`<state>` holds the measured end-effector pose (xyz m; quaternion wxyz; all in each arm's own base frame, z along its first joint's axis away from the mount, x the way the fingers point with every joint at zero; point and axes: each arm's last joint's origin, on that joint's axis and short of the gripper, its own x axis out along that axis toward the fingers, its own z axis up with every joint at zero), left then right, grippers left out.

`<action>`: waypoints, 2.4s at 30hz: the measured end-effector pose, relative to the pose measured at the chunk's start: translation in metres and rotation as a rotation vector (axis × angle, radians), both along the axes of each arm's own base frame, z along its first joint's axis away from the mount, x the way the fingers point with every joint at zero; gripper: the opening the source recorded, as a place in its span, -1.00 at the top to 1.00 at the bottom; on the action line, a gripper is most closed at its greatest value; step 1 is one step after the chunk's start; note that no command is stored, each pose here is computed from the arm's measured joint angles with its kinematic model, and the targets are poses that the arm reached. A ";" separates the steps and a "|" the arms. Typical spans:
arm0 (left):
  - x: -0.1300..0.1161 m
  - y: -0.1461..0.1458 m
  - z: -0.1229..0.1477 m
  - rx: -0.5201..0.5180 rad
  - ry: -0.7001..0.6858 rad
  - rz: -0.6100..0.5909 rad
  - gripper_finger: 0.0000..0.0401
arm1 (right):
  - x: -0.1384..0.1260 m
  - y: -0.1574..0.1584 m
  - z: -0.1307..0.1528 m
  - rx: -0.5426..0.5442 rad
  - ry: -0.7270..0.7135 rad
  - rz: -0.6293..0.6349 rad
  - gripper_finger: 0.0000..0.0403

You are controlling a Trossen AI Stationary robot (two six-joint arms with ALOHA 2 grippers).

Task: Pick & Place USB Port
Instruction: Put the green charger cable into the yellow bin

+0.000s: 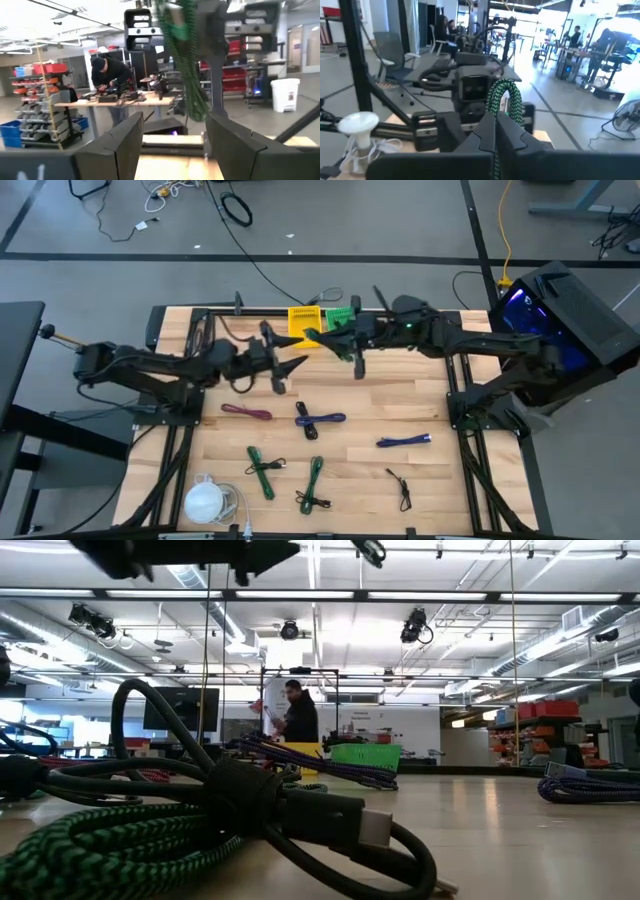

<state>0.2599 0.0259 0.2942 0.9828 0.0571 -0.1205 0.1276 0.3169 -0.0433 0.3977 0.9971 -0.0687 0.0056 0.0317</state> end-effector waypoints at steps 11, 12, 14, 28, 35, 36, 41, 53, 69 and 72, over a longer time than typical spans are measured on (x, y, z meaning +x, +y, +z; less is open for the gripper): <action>0.056 0.015 0.020 0.010 -0.034 -0.196 -0.10 | -0.003 0.003 0.003 -0.042 -0.011 0.010 1.00; 0.059 0.015 0.022 0.020 -0.037 -0.205 -0.10 | -0.003 0.003 0.002 -0.041 -0.007 0.010 1.00; 0.064 0.016 0.025 0.029 -0.045 -0.207 -0.08 | -0.003 0.003 0.003 -0.041 -0.010 0.009 1.00; 0.065 0.030 0.027 -0.010 -0.007 -0.229 0.85 | -0.003 0.002 0.002 -0.044 -0.003 0.004 1.00; 0.063 0.045 0.022 -0.071 0.047 -0.190 0.85 | -0.015 -0.007 0.004 -0.062 0.048 -0.137 0.87; 0.062 0.048 0.020 -0.084 0.069 -0.178 0.85 | -0.020 -0.008 0.007 -0.075 0.053 -0.184 0.84; 0.056 0.069 0.012 -0.129 0.152 -0.110 0.85 | -0.046 -0.013 0.011 -0.091 0.160 -0.370 0.64; 0.017 0.148 -0.025 -0.384 0.444 0.231 0.85 | -0.071 -0.009 -0.006 0.000 0.425 -0.449 0.37; 0.006 0.192 -0.079 -0.607 0.566 0.313 0.85 | -0.052 -0.012 -0.018 -0.023 0.450 -0.429 0.50; 0.010 0.203 -0.095 -0.638 0.593 0.321 0.85 | -0.051 -0.012 -0.019 -0.024 0.445 -0.429 0.50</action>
